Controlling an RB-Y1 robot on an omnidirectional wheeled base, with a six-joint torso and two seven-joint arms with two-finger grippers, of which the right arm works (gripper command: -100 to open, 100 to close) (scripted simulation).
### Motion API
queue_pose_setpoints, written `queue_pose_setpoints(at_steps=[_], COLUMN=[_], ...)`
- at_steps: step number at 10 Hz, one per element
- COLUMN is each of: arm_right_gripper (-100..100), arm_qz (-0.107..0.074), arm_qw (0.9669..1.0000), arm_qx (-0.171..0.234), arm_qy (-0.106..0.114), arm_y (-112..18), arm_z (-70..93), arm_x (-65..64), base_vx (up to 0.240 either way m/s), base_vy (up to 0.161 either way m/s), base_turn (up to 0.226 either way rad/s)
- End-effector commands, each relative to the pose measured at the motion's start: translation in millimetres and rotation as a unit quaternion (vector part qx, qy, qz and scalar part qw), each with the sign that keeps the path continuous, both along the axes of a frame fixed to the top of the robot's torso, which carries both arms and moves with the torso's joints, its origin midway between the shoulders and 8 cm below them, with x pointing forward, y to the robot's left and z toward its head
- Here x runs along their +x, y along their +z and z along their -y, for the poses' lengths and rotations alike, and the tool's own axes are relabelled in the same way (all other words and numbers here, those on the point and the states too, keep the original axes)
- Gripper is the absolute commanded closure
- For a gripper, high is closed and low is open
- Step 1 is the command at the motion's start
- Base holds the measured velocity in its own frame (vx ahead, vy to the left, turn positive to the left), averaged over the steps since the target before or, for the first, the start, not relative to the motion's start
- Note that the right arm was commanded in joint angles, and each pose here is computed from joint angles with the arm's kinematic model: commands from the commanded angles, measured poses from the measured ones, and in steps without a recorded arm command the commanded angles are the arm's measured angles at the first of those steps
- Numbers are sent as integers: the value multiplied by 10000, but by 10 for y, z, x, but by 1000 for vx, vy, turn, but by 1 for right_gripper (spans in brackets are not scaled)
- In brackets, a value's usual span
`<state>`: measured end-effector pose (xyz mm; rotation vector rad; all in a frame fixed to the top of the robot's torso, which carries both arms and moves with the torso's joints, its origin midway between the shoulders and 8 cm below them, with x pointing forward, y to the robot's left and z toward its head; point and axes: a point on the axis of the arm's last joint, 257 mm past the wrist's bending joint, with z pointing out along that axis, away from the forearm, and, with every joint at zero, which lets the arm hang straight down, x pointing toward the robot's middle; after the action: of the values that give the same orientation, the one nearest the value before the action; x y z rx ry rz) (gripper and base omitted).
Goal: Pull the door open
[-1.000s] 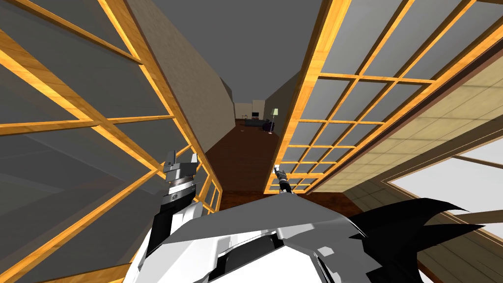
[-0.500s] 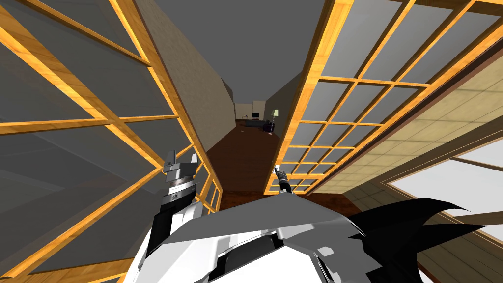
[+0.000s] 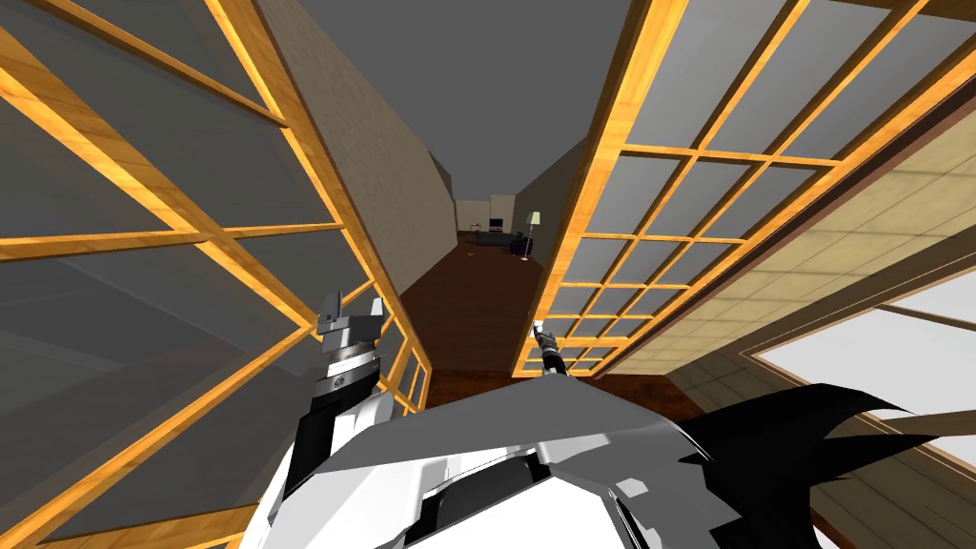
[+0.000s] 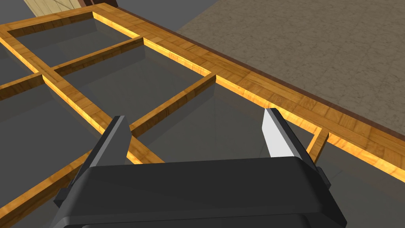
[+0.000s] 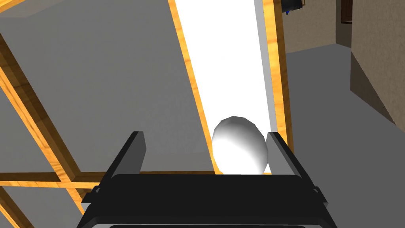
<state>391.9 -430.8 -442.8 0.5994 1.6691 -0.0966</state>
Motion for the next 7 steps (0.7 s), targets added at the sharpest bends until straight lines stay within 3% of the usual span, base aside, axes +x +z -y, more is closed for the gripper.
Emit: queue_pose_setpoints(at_steps=[1,2,7], arm_right_gripper=[100,100,100], arm_qz=[-109,96,382], arm_qw=[9998,9998,9968], arm_qx=[-69,158,680], arm_qy=[-181,-42,-154], arm_y=[-55,22,51], arm_z=[266,9,31], arm_x=[-116,61,60], base_vx=[-18,-29,-31], base_vy=[12,14,-21], base_turn=[-1,96,49])
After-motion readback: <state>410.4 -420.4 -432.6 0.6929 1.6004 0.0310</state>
